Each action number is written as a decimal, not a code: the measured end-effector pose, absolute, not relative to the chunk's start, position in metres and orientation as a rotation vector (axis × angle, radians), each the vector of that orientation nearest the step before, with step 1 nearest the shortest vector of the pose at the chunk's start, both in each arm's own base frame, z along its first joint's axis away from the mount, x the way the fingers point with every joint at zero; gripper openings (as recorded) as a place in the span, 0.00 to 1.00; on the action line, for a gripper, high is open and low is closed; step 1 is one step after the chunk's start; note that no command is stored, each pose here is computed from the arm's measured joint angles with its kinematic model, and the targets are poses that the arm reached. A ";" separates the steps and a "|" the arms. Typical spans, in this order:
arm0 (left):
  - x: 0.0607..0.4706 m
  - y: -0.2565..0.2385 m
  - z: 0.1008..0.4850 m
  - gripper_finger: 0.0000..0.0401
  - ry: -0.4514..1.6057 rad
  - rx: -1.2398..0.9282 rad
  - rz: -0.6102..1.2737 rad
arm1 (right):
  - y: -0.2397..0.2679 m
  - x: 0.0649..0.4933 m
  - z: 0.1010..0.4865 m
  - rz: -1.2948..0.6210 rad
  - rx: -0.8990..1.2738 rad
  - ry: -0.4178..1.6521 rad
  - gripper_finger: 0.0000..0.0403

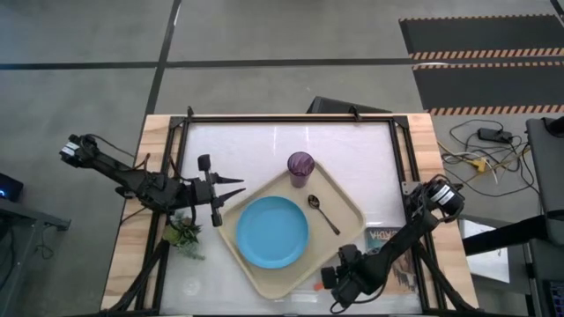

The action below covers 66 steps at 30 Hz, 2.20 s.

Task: Pick and place plate/cup/fork/spoon on tray
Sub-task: Put the fork beside the black spoon on the light brown tray, then put the orange fork on the right side of the black spoon

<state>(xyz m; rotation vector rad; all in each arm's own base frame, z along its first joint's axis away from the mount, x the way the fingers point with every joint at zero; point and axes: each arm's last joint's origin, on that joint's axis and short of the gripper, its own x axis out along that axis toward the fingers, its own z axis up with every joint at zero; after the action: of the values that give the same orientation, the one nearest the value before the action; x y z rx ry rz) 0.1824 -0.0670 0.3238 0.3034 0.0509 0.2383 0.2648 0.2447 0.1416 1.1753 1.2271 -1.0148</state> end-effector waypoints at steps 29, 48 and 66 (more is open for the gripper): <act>0.182 -0.066 0.327 0.19 0.049 0.357 0.239 | 0.263 0.253 0.151 -1.147 1.210 1.319 0.48; 0.181 -0.066 0.326 0.19 0.049 0.349 0.239 | 0.261 0.258 0.130 -1.179 1.137 1.156 0.38; 0.181 -0.066 0.326 0.19 0.049 0.349 0.239 | 0.261 0.264 0.132 -1.129 1.140 1.097 0.03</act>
<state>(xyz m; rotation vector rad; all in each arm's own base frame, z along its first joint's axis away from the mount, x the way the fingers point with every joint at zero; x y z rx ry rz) 0.1813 -0.0664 0.3260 0.3488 0.0492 0.2390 0.2645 0.2612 0.1324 1.1400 1.0969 -1.1285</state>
